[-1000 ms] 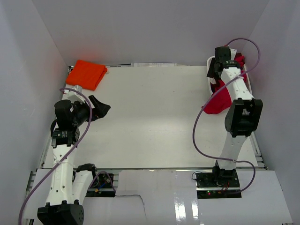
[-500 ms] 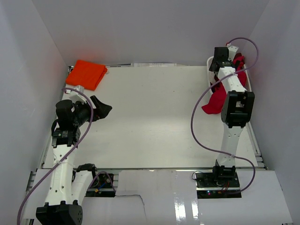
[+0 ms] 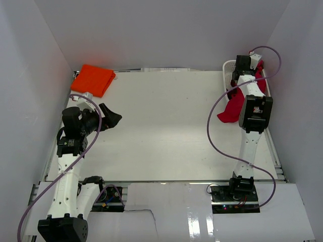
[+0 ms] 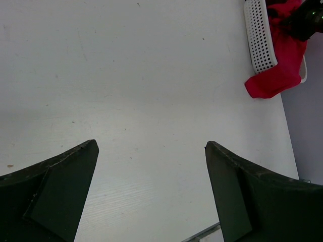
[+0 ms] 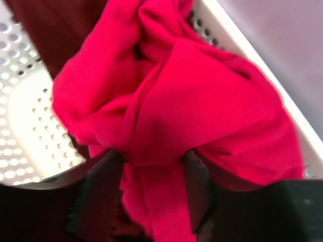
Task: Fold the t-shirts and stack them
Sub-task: Grab crumpled tshirt from bin with the right arm
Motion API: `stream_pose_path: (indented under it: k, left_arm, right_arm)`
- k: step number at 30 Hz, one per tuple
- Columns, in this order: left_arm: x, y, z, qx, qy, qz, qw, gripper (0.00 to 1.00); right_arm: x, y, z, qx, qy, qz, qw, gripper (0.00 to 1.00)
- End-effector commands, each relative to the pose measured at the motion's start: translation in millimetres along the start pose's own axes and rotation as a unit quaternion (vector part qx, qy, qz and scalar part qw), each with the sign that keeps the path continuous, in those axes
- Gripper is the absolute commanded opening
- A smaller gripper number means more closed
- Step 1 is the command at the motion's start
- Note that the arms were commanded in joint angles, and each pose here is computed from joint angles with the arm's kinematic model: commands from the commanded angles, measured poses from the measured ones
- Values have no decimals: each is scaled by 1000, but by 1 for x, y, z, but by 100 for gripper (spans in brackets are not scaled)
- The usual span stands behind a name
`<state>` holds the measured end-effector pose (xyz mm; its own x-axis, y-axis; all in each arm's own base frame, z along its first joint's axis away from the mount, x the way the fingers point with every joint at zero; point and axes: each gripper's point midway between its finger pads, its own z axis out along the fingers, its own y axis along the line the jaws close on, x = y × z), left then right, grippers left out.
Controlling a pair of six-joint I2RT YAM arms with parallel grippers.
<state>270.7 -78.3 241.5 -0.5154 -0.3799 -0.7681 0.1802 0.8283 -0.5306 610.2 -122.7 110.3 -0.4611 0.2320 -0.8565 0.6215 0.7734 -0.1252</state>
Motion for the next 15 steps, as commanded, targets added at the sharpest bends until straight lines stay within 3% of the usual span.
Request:
stream_pose_path:
  k: [1,5,7,14,15]
  left_arm:
    - [-2,-3,1,10,-4,12,1000,98]
    - [-2,-3,2,11,-1,11,1000,98]
    - [-1,-4,2,13,-1,12,1000,98]
    - [-2,-4,1,13,-3,12,1000,98]
    - [-2,-4,1,13,-3,12,1000,98]
  right_arm:
    - [-45,-5,-6,6,-58,40,998,42]
    - [-58,-7,-17,-5,-79,46,996,27]
    - [-69,-9,-22,-7,-88,46,995,8]
    - [-86,-2,-60,-40,-99,55,993,8]
    - [-105,-2,-78,-52,-124,66,989,8]
